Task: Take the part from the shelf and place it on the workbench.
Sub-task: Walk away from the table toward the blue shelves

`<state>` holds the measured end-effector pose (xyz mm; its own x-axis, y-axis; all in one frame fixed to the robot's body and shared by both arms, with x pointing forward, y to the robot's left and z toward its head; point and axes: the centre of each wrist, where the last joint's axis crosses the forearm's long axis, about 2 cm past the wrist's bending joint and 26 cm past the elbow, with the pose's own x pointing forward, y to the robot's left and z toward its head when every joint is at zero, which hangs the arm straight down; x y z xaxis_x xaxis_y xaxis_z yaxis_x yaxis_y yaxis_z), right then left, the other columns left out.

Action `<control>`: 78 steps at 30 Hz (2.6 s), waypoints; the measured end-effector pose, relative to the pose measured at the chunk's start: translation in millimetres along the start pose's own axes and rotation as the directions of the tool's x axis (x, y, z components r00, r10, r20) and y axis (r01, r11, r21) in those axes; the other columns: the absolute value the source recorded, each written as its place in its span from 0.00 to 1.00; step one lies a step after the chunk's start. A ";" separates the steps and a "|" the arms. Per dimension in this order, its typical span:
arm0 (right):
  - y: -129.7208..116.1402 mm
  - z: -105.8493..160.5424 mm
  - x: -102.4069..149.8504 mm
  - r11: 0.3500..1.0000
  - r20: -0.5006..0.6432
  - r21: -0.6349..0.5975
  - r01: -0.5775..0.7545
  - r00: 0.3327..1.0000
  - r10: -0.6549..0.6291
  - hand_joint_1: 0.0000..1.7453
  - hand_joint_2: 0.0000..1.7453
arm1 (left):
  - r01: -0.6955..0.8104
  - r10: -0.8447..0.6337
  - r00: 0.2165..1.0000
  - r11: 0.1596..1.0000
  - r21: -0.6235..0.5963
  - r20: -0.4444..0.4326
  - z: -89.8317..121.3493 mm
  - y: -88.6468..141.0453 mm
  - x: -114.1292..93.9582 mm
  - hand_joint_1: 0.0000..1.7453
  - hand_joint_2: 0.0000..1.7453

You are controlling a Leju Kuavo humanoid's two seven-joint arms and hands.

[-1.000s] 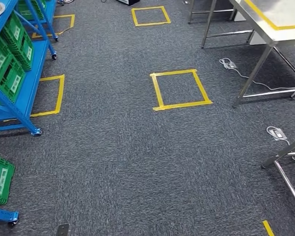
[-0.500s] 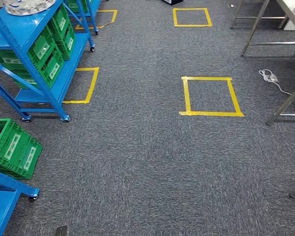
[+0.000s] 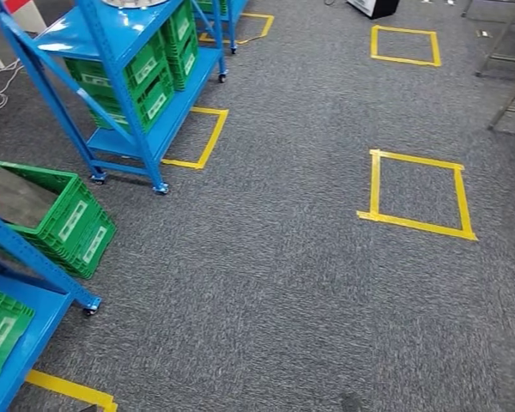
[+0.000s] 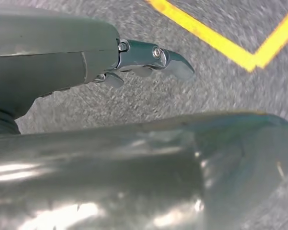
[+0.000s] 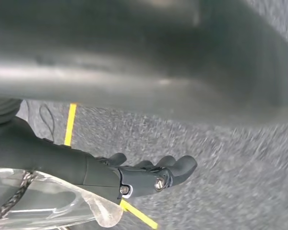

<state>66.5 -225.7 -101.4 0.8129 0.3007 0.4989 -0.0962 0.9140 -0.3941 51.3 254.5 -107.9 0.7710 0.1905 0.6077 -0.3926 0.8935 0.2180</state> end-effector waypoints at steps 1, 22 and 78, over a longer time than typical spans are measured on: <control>0.6 0.6 -0.6 1.000 -0.009 0.008 -0.007 1.000 0.007 0.00 0.00 | -0.010 0.010 1.000 1.000 -0.001 0.005 -0.7 -1.1 1.7 0.00 0.00; -6.5 -0.4 -8.6 0.999 -0.018 0.013 -0.051 0.999 0.051 0.00 0.00 | -0.061 0.062 0.996 0.998 0.016 -0.068 6.4 -4.6 -6.9 0.00 0.00; -9.6 1.0 -20.4 0.987 -0.113 0.124 0.098 0.990 -0.084 0.00 0.00 | -0.102 0.103 0.991 0.995 0.017 -0.081 4.8 -8.8 -1.9 0.00 1.00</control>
<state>50.2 -240.3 -107.0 0.8776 0.1897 0.4403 -0.0862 0.9658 -0.2444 50.9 244.3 -107.3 0.7646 0.3142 0.5628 -0.4779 0.8622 0.1679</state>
